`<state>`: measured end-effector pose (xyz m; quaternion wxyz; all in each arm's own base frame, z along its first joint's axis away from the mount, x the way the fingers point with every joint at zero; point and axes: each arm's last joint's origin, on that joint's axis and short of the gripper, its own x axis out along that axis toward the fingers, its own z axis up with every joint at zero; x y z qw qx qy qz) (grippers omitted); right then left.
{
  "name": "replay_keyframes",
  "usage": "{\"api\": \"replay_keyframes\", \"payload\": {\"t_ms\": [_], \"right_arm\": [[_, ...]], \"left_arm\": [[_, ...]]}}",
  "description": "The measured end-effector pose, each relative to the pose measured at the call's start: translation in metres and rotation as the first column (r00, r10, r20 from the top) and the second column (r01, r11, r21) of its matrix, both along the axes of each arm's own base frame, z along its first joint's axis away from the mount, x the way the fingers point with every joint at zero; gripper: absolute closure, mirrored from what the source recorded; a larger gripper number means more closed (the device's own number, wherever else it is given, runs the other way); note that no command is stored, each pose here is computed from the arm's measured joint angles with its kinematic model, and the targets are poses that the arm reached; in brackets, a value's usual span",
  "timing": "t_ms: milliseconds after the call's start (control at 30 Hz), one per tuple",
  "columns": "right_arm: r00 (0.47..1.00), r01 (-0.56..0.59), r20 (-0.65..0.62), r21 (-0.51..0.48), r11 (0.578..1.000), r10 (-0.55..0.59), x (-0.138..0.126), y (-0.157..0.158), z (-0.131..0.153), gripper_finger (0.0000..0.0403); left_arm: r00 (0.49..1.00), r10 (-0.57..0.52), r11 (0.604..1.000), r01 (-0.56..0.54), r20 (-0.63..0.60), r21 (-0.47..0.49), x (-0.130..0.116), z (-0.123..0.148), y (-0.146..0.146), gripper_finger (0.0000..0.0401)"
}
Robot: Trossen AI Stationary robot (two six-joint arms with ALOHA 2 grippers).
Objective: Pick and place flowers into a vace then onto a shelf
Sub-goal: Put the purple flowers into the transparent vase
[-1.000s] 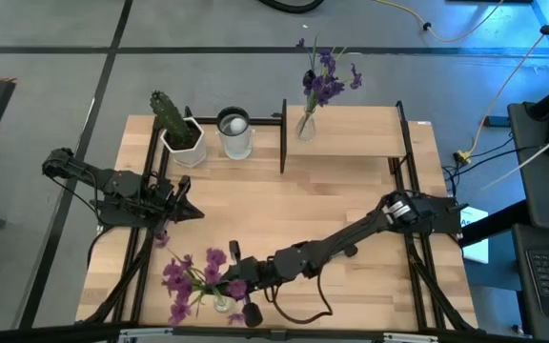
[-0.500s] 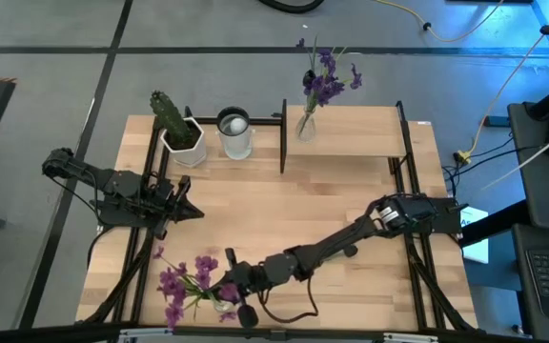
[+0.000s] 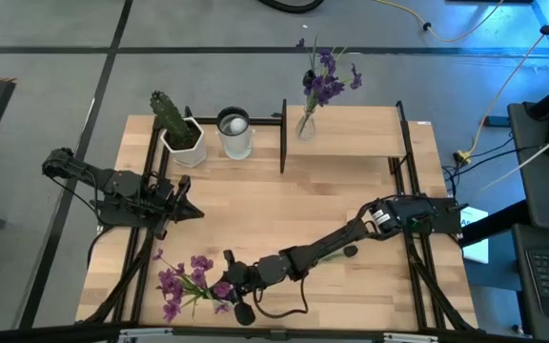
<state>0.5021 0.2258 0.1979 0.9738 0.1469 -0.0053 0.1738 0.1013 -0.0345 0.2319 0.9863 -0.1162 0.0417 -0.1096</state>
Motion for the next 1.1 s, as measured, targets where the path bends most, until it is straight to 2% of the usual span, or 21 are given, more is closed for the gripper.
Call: {"api": "replay_keyframes", "payload": {"t_ms": [400,533,833,1100], "right_arm": [[0.997,-0.004,-0.071,0.001,1.0,0.004,-0.006,-0.004,-0.024,0.0389],[0.998,-0.004,-0.061,-0.001,1.0,0.004,-0.006,-0.005,-0.024,0.0389],[0.997,-0.003,-0.076,-0.067,0.998,-0.002,-0.006,-0.006,-0.028,0.0389],[0.991,-0.004,-0.135,-0.093,0.996,-0.009,-0.006,-0.006,-0.034,0.0389]], "left_arm": [[1.0,0.001,1.0,-0.001,0.0,0.0,0.0,0.0,0.0,0.0397],[1.0,0.004,1.0,-0.004,0.0,0.0,0.0,0.0,0.0,0.0396],[1.0,0.007,1.0,-0.007,0.0,0.0,0.0,0.0,0.0,0.0397],[0.997,0.082,0.997,-0.082,0.002,0.005,0.0,0.0,0.002,0.0398]]}}
